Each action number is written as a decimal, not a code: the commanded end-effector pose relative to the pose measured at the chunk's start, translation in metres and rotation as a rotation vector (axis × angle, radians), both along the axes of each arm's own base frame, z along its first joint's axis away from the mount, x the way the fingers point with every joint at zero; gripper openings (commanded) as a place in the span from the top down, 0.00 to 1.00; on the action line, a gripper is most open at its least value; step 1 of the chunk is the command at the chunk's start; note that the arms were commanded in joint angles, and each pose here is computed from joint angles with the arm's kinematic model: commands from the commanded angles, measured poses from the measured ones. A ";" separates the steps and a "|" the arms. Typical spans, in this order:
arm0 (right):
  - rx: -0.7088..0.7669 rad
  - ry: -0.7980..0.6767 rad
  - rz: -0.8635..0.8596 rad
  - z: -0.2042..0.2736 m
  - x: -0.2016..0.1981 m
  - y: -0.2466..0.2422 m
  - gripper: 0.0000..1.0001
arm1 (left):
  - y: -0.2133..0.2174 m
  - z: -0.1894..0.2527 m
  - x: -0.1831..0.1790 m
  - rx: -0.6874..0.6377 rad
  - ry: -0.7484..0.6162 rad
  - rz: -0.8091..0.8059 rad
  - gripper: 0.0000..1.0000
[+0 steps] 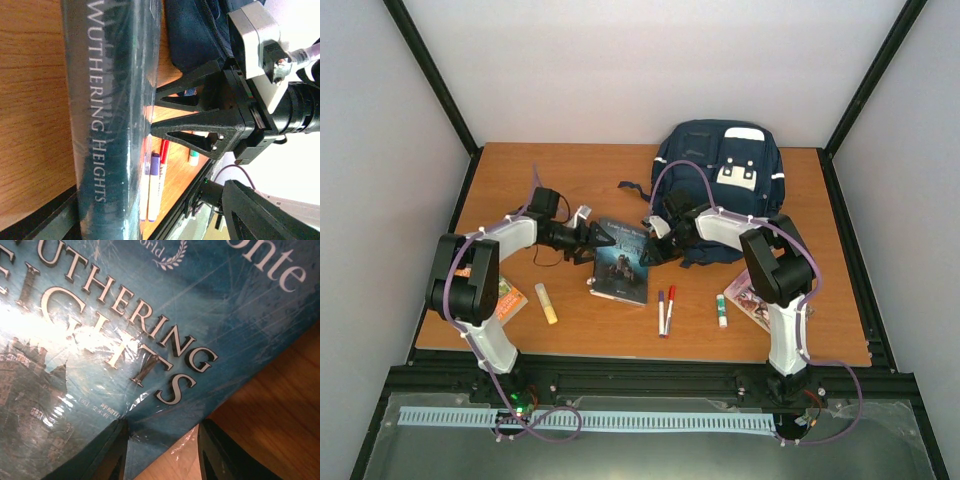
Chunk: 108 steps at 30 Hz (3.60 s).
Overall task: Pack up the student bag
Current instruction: Pick up the book from the center of the board.
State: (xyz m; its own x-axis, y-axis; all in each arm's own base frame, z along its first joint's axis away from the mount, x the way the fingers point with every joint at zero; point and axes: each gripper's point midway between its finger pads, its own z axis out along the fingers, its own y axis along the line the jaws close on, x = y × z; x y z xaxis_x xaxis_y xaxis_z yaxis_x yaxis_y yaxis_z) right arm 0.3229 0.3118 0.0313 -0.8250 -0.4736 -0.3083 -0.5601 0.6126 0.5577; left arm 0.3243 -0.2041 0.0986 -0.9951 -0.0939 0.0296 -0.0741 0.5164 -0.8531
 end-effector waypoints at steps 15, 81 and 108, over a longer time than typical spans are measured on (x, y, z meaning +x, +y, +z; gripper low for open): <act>-0.126 0.054 0.085 -0.054 -0.037 0.004 0.58 | -0.036 0.021 0.000 -0.095 0.036 -0.113 0.60; 0.707 -0.064 0.038 0.264 0.017 -0.043 0.15 | -0.068 0.213 0.081 -0.469 -0.418 -0.331 0.91; 0.639 -0.124 -0.087 0.267 0.036 -0.058 0.54 | -0.093 0.189 0.063 -0.391 -0.424 -0.349 0.46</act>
